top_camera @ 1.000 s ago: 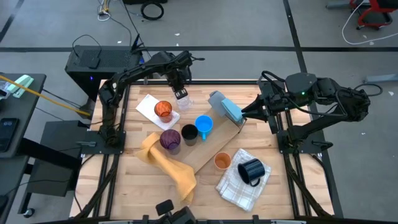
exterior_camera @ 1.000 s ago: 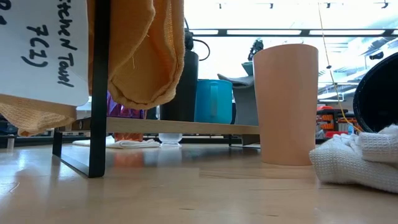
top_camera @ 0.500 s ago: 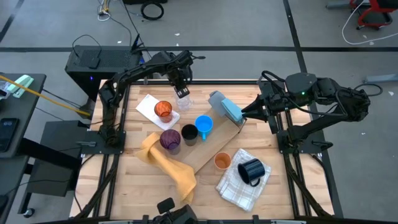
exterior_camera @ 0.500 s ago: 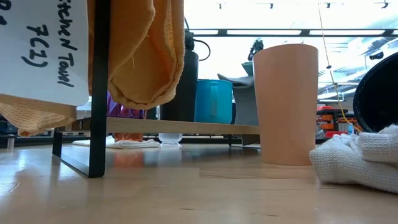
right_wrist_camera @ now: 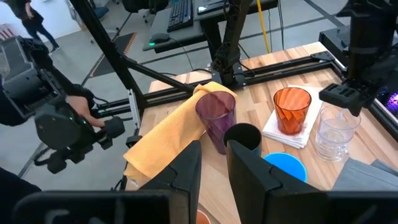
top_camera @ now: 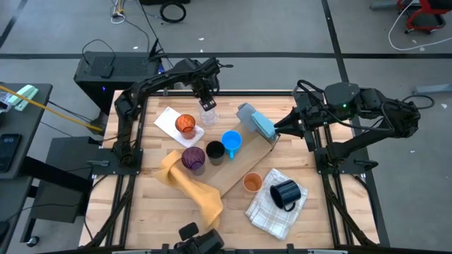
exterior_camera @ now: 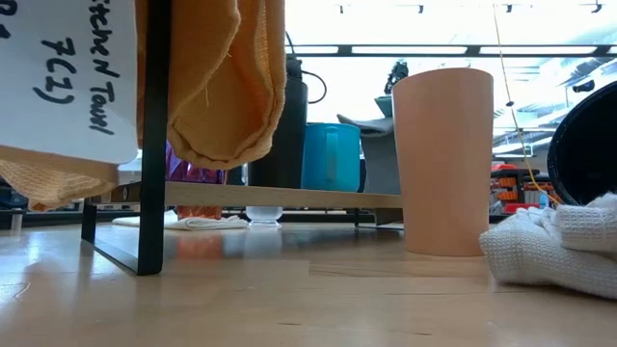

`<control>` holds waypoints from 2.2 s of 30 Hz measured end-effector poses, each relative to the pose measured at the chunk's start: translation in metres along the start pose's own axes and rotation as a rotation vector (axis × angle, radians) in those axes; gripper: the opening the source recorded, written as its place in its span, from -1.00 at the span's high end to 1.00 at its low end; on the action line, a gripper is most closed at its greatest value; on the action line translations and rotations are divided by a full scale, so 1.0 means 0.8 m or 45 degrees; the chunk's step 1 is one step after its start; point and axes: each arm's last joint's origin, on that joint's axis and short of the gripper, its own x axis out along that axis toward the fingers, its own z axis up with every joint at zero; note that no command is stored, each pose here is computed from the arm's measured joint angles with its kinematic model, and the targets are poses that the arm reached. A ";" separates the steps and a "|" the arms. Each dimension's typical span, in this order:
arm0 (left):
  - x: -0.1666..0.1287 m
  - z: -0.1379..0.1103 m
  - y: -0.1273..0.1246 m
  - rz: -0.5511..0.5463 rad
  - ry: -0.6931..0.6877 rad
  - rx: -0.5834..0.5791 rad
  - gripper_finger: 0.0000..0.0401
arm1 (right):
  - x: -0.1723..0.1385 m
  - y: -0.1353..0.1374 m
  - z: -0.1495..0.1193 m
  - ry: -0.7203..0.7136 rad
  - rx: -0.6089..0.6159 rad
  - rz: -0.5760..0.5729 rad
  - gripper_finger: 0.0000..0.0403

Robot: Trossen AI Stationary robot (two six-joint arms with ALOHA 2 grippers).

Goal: Stack small to large cups/mugs on shelf
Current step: Put the transparent mug on the shelf

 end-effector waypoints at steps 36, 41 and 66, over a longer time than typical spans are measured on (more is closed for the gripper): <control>0.014 -0.001 0.001 -0.011 0.064 0.074 0.92 | 0.000 0.000 0.000 0.000 0.005 0.000 0.58; 0.012 -0.004 0.001 -0.016 0.092 0.087 0.96 | 0.000 0.000 0.000 -0.001 0.005 -0.005 0.58; -0.026 -0.015 -0.002 0.002 0.048 0.091 0.92 | 0.000 0.000 0.000 -0.003 -0.005 -0.014 0.58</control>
